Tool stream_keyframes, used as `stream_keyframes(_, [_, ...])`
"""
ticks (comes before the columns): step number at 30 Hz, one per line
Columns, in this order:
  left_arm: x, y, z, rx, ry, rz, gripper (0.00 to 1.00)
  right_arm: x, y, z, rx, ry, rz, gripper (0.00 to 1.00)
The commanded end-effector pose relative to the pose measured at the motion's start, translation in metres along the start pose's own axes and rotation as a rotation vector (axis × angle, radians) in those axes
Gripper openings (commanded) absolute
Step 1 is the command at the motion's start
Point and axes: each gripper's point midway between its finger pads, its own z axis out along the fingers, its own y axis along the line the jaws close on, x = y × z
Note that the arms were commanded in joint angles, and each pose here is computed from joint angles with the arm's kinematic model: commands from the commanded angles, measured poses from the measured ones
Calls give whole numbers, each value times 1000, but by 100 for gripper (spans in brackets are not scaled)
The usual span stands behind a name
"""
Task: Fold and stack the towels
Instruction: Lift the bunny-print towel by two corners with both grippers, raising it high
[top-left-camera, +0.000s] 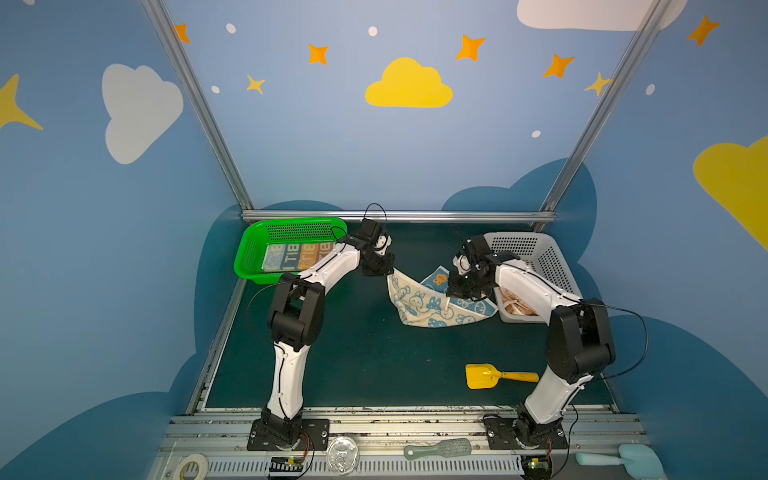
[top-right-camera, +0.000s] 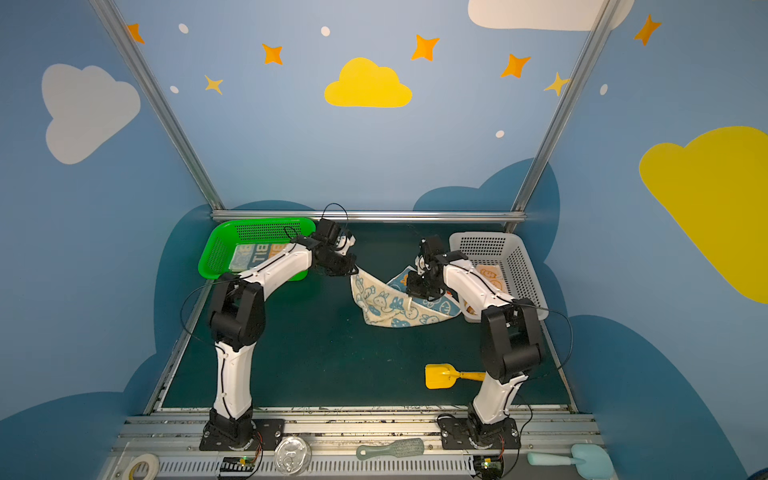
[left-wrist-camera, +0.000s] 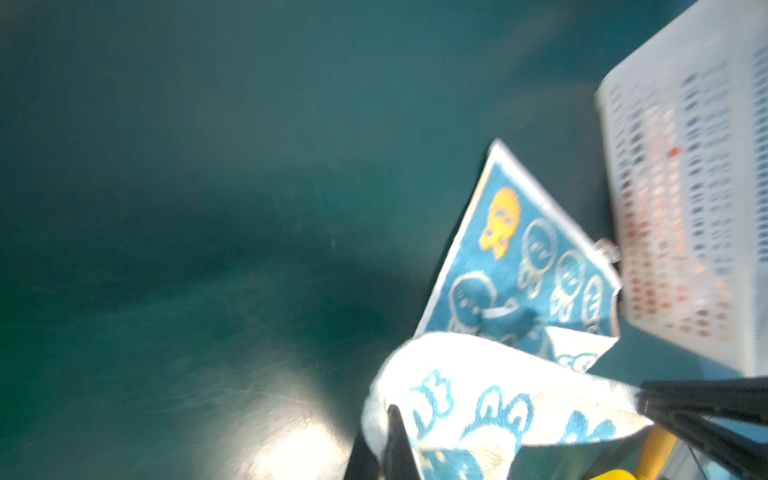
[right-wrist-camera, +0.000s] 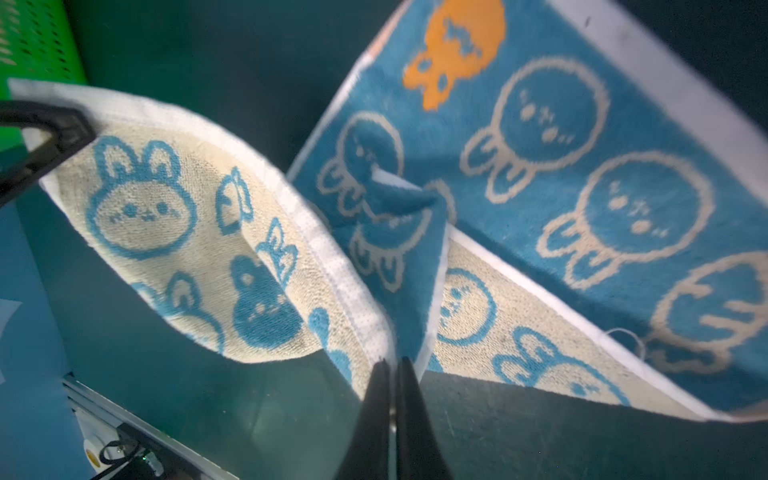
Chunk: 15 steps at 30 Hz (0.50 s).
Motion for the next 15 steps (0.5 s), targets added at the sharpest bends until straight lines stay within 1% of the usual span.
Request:
stream_keyframes(1, [-51, -7, -50, -67, -188, 83, 3, -18, 11, -29, -7, -36, -8, 0])
stream_keyframes(7, [-101, -22, -113, -67, -371, 144, 3, -72, 36, -94, -45, -181, -33, 0])
stream_keyframes(10, [-121, -36, -146, -61, -469, 197, 3, -97, 47, -126, -75, -271, -61, 0])
stream_keyframes(13, [-135, -52, -176, -47, -549, 249, 3, -118, 58, -153, -118, -379, -92, 0])
stream_keyframes(15, [-142, -60, -194, -49, -593, 276, 3, -132, 69, -174, -155, -486, -152, 0])
